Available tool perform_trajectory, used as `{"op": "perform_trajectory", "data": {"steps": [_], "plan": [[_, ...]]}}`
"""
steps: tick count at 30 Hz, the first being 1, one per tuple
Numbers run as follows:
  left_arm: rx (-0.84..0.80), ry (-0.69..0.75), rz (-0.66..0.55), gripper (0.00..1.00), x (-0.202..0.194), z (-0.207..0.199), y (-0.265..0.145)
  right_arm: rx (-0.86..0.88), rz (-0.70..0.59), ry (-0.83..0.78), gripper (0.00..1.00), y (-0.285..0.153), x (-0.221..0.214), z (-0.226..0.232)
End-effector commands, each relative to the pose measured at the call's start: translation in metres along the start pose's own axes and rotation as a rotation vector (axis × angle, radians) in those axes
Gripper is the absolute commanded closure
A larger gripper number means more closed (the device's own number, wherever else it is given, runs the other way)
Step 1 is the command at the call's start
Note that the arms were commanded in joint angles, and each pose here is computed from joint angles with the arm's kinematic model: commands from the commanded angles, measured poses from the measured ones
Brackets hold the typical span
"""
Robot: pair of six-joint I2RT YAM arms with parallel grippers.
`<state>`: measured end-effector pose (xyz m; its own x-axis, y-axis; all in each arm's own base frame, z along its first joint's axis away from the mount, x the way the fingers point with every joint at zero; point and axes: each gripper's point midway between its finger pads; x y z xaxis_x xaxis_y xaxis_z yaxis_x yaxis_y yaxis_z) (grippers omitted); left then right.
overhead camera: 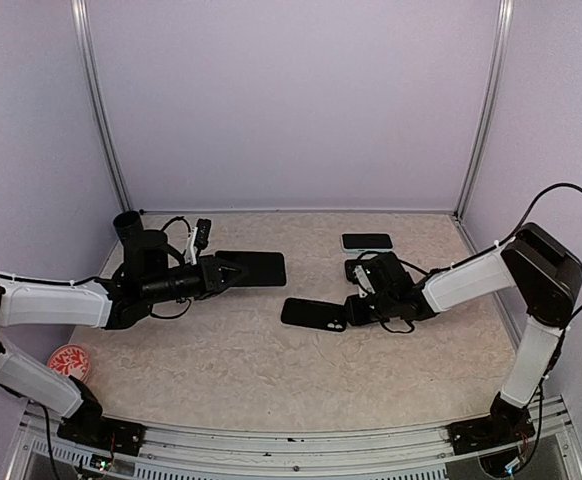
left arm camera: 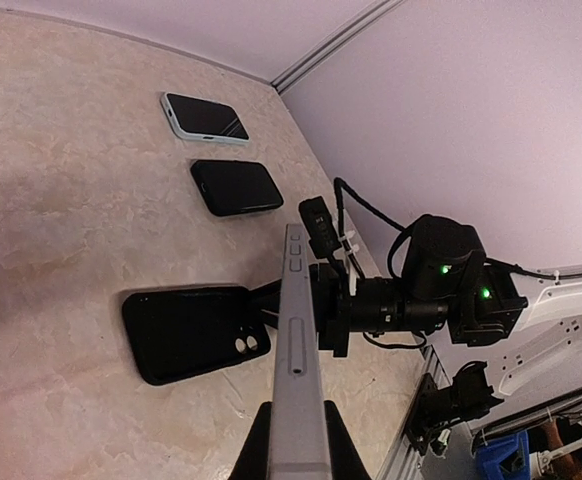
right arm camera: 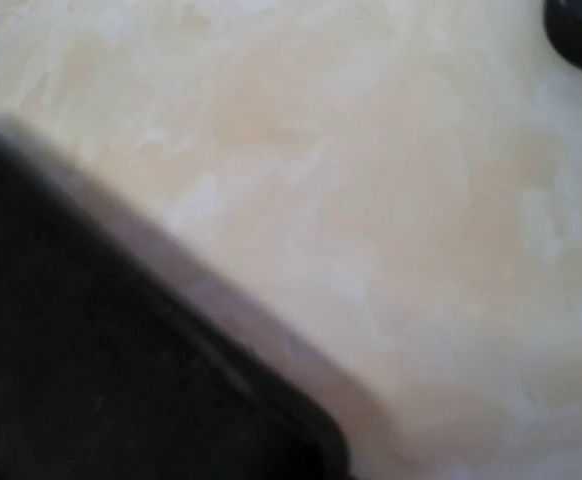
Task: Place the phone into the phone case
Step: Move the phone case to the center of the board.
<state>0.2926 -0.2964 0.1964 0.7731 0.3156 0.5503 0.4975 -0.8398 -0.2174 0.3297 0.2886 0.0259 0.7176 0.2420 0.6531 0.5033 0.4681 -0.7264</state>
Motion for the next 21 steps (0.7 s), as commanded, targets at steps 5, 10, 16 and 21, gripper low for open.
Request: {"op": "perform_trajectory", "data": {"steps": [5, 10, 16, 21], "plan": [[-0.045, 0.016, -0.007, 1.0, 0.006, -0.011, 0.002, 0.019, 0.022, -0.051, 0.86, 0.014, 0.008, 0.011], [0.009, -0.021, 0.035, 1.0, -0.006, 0.002, 0.011, 0.075, 0.02, -0.057, 0.86, 0.016, 0.017, 0.023], [0.109, -0.091, 0.101, 1.0, -0.032, 0.021, 0.026, 0.081, -0.005, -0.064, 0.73, 0.0, 0.026, 0.026], [0.105, -0.156, 0.133, 1.0, -0.048, 0.023, 0.038, 0.078, -0.021, -0.072, 0.59, -0.013, 0.033, 0.022]]}}
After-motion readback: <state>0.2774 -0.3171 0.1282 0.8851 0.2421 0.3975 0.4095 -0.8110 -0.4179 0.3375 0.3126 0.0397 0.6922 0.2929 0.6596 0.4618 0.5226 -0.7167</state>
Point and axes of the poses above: each gripper's point midway between its finger pads, its own y axis out along the fingers, its own z axis along the line the jaws close on, x = y × z, and after that the axes turned 7 degrees about -y, right-handed
